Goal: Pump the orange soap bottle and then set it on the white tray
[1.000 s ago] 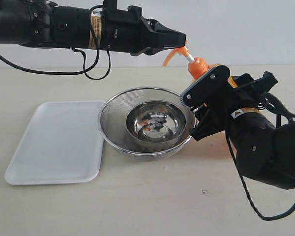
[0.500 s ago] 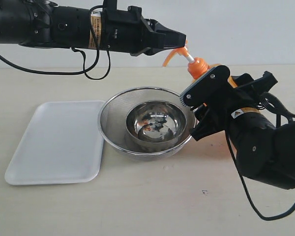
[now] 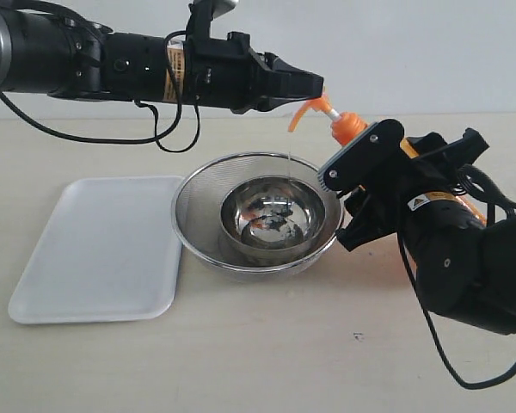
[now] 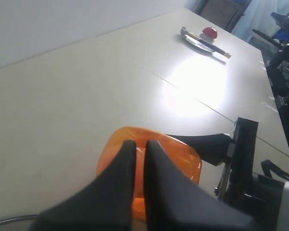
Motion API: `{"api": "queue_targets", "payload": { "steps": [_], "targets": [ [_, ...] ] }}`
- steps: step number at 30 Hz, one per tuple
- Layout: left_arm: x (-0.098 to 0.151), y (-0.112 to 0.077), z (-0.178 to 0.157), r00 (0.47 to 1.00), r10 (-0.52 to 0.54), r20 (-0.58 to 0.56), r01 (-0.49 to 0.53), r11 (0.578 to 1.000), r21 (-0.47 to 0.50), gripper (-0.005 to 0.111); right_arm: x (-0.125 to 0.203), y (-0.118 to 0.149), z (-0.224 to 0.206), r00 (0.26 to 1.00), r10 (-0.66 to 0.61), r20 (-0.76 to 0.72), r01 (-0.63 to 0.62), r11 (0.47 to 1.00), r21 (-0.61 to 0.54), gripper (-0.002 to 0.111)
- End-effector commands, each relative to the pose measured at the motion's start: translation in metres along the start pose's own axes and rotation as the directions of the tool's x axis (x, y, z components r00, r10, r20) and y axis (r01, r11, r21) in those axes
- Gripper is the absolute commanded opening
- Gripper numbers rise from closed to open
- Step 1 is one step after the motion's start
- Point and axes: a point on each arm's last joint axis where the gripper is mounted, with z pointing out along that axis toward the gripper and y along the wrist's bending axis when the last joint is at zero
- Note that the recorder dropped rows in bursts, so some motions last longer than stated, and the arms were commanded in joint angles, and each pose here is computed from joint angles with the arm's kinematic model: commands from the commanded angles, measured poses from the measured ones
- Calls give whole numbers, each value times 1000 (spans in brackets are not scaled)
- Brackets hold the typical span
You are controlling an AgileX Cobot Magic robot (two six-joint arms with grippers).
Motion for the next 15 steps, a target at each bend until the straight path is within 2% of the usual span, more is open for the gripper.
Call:
{"api": "queue_targets", "payload": {
  "steps": [1,7,15],
  "targets": [
    [28,-6,14,991,49,-128,-40,997,73,5,-22,-5,-2,988,-11,152,5,999,38,0],
    [17,-13,9,993,65,-99,-58,995,78,5,-23,-5,-2,988,-11,153,5,999,40,0],
    [-30,-35,-24,989,146,14,-147,989,31,5,-22,-6,-2,990,-2,144,-4,999,43,0]
  ]
}}
